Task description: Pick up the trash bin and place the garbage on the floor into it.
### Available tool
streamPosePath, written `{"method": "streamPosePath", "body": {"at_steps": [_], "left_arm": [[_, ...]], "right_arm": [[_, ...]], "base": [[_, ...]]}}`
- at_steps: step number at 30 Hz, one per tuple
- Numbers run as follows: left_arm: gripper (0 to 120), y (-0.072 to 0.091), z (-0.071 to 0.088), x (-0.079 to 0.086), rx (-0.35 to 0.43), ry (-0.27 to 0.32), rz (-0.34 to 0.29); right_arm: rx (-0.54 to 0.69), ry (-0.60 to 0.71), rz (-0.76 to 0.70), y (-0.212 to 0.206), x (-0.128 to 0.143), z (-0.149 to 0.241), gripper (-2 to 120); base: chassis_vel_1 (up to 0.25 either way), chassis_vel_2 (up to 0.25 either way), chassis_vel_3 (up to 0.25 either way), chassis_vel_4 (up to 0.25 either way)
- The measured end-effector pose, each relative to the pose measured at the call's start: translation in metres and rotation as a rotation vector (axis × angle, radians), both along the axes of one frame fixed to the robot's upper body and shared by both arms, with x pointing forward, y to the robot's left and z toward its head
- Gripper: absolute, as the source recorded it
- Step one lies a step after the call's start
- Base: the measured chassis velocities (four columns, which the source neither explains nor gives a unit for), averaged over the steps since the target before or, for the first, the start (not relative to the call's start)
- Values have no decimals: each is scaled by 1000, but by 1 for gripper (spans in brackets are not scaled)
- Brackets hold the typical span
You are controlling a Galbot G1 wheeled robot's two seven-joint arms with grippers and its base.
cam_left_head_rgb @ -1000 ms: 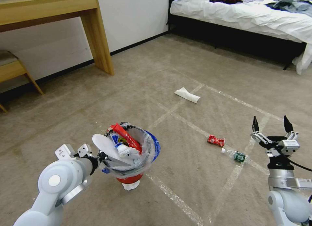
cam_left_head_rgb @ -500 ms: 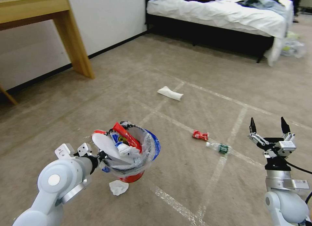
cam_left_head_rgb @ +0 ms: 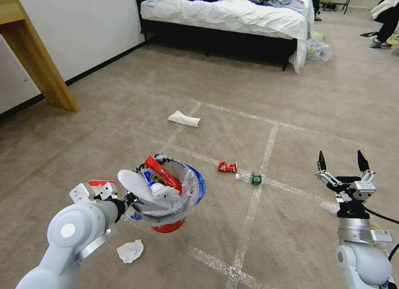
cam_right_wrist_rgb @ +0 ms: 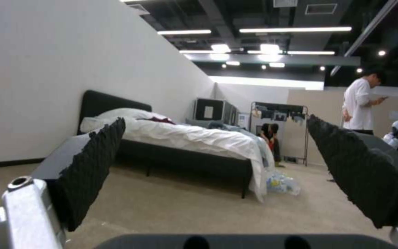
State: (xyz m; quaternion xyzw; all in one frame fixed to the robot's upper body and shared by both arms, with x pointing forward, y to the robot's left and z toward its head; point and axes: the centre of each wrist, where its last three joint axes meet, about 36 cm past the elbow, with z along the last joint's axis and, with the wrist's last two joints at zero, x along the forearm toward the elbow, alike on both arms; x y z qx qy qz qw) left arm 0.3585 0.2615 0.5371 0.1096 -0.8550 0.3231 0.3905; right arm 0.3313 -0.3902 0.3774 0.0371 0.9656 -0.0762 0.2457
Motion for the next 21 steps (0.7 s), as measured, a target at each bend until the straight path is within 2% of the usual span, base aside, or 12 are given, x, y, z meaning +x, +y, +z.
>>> {"method": "streamPosePath", "body": {"at_steps": [21], "left_arm": [[4, -2, 8, -10, -4, -14, -6]], "right_arm": [[5, -11, 7, 9, -9, -2, 100]], "base": [[0, 0, 0, 0]]}}
